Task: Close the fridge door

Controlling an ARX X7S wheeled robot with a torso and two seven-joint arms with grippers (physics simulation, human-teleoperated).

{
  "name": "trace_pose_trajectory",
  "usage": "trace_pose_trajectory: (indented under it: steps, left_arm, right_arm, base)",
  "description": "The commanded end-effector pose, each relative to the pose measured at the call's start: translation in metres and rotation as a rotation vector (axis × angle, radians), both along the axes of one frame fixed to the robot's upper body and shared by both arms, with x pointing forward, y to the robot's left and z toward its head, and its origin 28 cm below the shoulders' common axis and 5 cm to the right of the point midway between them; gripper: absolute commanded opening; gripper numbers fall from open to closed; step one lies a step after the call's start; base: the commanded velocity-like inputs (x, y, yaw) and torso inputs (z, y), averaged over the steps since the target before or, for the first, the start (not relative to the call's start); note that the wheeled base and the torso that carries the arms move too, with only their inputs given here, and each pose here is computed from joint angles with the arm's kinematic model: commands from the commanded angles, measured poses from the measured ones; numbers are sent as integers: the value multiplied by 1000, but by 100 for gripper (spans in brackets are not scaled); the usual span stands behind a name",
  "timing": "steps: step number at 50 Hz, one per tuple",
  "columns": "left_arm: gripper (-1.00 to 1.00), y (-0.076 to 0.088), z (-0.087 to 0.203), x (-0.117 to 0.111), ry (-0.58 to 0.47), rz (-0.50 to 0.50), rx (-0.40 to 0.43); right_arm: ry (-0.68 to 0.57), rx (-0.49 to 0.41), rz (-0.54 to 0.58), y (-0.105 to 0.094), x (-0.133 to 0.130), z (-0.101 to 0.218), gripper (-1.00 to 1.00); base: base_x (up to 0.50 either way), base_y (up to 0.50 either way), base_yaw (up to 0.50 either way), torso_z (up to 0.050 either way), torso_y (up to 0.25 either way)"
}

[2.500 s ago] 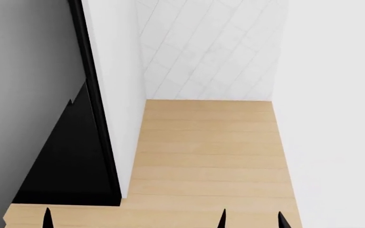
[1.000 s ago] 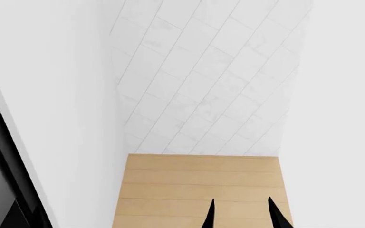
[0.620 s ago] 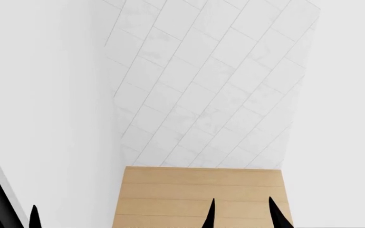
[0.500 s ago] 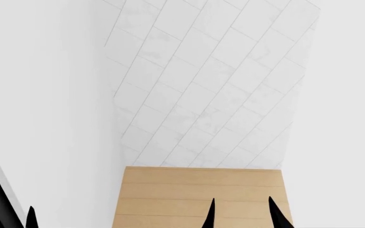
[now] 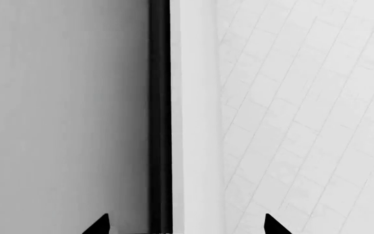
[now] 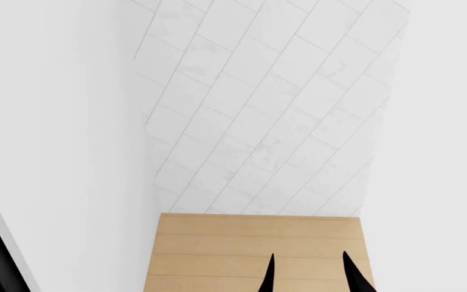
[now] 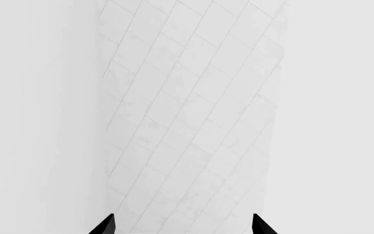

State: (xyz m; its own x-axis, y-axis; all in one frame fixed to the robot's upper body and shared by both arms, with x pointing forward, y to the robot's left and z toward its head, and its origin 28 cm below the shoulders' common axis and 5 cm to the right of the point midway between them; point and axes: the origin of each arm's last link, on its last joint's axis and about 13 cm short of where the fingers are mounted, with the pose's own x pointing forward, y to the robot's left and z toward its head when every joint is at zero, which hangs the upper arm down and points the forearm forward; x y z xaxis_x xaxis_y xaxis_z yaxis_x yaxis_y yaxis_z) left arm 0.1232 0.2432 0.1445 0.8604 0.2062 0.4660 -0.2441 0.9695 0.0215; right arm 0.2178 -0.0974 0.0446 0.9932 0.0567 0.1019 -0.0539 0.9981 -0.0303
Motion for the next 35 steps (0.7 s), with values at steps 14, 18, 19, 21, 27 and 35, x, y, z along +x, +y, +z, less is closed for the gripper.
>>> trace_pose_trajectory:
  steps: [14,18,19,21,27,35]
  left_arm:
    - [100,58,55,17,-28,324,20]
    - [100,64,59,24,-12,339,18]
    - [100,66,60,27,-6,348,13]
    - [100,70,63,31,10,367,22]
    - [100,82,73,40,51,413,-8]
    - [100,96,76,51,102,462,-36]
  right_arm:
    - [-10,15,16,-2,-3,0,100]
    - [-12,12,17,-2,-4,1,100]
    - [-12,12,17,-2,-4,1,100]
    - [-15,16,17,-3,-5,1,100]
    - [-15,18,14,-4,-6,0,100]
    - [-17,18,3,-5,-7,0,100]
  base:
    - [0,0,0,0,0]
    - [0,0,0,0,0]
    - [0,0,0,0,0]
    - [0,0,0,0,0]
    - [0,0,0,0,0]
    - [0,0,0,0,0]
